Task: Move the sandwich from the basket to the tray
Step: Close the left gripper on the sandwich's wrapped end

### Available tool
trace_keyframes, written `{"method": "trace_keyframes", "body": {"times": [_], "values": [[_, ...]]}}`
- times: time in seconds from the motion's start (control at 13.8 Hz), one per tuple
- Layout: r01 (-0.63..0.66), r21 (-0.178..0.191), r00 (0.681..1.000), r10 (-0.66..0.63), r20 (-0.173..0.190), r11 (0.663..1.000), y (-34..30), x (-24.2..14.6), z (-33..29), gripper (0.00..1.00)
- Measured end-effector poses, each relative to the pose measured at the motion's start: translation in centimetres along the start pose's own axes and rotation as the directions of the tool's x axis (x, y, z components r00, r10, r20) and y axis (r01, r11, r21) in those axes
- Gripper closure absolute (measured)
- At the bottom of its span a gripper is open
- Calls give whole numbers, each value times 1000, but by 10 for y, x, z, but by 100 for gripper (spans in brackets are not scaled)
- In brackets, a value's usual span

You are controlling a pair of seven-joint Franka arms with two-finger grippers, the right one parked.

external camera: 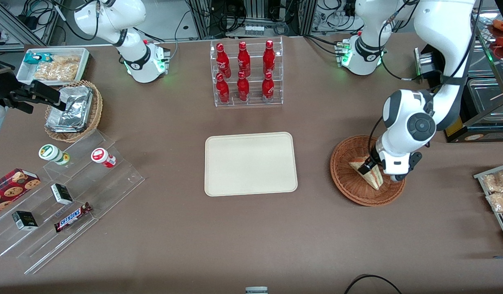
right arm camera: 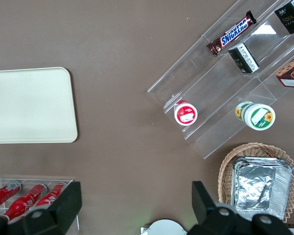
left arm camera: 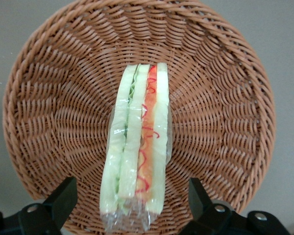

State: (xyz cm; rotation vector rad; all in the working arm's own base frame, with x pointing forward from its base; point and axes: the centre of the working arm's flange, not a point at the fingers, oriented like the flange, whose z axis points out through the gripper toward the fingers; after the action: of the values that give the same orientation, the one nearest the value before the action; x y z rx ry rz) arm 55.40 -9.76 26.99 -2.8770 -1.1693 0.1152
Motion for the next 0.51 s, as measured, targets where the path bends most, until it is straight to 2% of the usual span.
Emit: {"method": "trace_keyframes", "body": {"times": [0.15,0.29,0.36,0.51], "values": [[7,12,1000,-7,12,1000,1,1,11,0],[10,19,1000,-11,18,1000,1,1,16,6],[12,20,1000,-12,18,1000,1,2,16,14],[12,17,1000,-12,16,1000,2,2,15,37]]}}
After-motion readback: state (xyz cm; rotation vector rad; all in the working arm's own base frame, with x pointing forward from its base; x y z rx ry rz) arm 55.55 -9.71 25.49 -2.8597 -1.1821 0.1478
